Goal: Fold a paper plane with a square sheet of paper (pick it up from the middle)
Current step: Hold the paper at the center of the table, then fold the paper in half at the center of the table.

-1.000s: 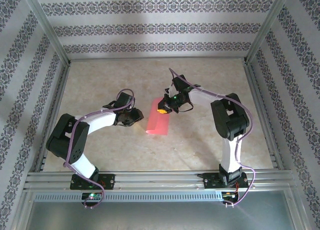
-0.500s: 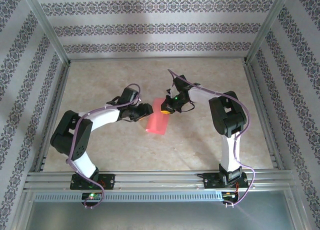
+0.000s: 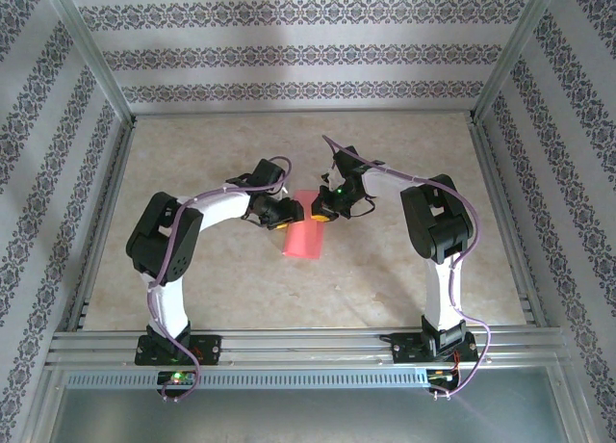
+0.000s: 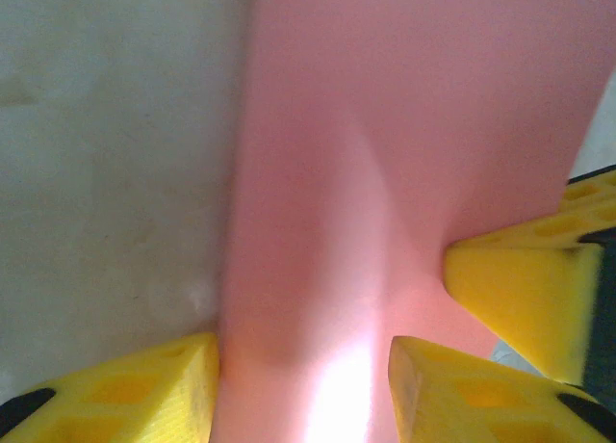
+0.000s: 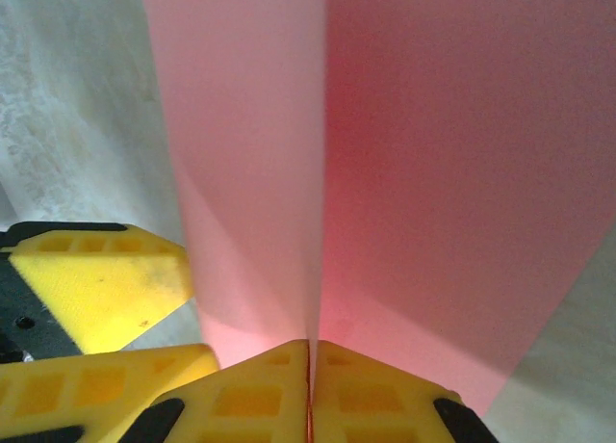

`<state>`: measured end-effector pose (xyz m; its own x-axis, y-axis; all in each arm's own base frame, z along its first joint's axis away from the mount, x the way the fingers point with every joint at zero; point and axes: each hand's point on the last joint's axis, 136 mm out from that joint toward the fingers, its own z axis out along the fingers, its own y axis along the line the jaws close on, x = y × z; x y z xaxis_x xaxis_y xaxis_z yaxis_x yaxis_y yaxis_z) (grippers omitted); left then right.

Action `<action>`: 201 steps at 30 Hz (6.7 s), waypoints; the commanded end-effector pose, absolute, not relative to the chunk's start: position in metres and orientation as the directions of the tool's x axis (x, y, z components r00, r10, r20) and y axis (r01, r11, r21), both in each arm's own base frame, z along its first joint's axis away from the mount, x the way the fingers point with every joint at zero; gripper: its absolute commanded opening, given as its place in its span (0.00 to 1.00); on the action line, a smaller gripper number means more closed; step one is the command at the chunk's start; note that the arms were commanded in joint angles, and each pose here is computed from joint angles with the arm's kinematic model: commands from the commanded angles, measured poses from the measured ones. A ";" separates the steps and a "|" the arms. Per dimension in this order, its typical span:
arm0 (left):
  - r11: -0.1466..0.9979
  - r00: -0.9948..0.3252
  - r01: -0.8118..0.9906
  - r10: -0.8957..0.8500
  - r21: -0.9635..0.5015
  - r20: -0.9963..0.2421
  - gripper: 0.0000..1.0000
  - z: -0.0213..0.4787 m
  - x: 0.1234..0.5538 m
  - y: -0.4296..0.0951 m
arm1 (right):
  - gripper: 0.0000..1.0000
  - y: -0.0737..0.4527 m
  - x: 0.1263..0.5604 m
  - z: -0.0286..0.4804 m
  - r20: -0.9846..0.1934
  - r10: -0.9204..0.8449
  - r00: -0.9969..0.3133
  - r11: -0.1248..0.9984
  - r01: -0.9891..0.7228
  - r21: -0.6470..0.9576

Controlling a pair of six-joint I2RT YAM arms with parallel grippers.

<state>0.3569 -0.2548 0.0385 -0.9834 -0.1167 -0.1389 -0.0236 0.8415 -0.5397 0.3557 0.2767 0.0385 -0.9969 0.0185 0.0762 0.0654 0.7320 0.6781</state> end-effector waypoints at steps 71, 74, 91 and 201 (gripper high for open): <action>0.991 -0.993 -0.091 -0.084 -0.095 0.078 0.48 -0.038 0.309 -0.233 | 0.55 0.185 0.363 0.053 -0.117 0.402 -0.908 0.740 0.247 0.626; 0.991 -0.992 -0.096 -0.088 -0.093 0.085 0.48 -0.041 0.307 -0.235 | 0.54 0.186 0.363 0.052 -0.109 0.401 -0.910 0.740 0.251 0.625; 0.992 -0.992 -0.092 -0.084 -0.084 0.096 0.49 -0.047 0.304 -0.236 | 0.53 0.201 0.363 0.056 -0.118 0.356 -0.927 0.733 0.199 0.651; 0.704 -0.982 -0.076 -0.176 -0.707 -0.070 0.17 0.050 0.355 -0.260 | 0.09 0.230 0.309 -0.043 0.136 0.104 -0.985 0.910 0.150 0.387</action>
